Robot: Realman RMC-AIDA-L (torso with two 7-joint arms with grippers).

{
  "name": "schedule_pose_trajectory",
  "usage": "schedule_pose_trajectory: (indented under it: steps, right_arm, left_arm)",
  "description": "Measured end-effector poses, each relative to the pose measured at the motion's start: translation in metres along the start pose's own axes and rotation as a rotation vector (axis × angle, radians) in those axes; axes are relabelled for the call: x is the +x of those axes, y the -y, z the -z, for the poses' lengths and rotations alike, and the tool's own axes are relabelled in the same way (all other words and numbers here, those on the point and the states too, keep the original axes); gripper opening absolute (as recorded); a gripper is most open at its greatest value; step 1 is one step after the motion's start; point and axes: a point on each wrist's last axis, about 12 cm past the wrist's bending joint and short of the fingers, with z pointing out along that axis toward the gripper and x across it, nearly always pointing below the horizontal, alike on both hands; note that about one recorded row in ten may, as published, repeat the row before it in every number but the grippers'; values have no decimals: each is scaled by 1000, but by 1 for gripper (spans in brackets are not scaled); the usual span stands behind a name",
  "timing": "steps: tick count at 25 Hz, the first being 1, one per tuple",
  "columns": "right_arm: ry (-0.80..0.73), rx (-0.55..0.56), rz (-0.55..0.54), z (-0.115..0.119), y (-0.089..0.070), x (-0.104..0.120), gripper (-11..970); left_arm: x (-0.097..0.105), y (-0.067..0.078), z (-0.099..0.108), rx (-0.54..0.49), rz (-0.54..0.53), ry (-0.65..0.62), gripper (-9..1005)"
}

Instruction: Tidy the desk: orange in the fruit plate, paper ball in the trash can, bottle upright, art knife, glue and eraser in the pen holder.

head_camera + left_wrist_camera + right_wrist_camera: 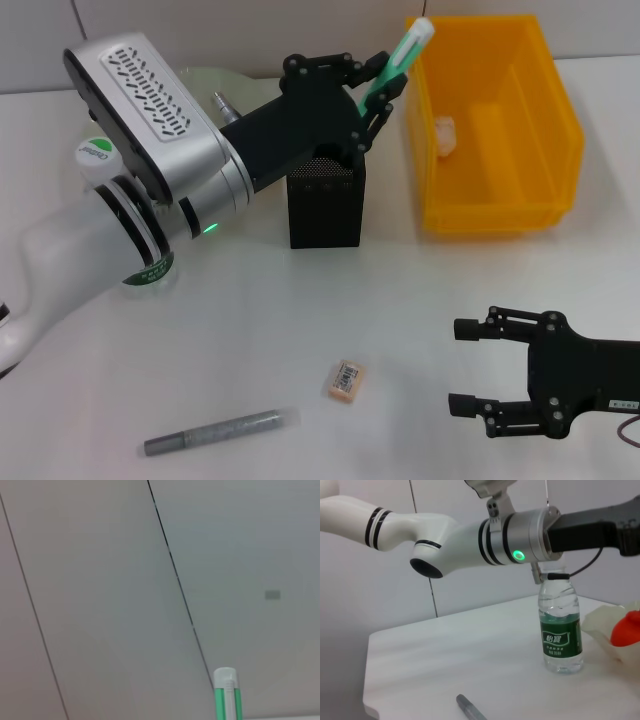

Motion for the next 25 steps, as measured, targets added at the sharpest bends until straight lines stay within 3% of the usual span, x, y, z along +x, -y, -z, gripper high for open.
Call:
schedule_pose_trajectory:
  steps: [10, 25]
  right_arm:
    - [-1, -2, 1, -1, 1, -1, 792]
    - [2, -7, -4, -2, 0, -1, 792]
  left_arm:
    - [12, -5, 0, -25, -43, -56, 232]
    - [14, -5, 0, -46, -2, -65, 243]
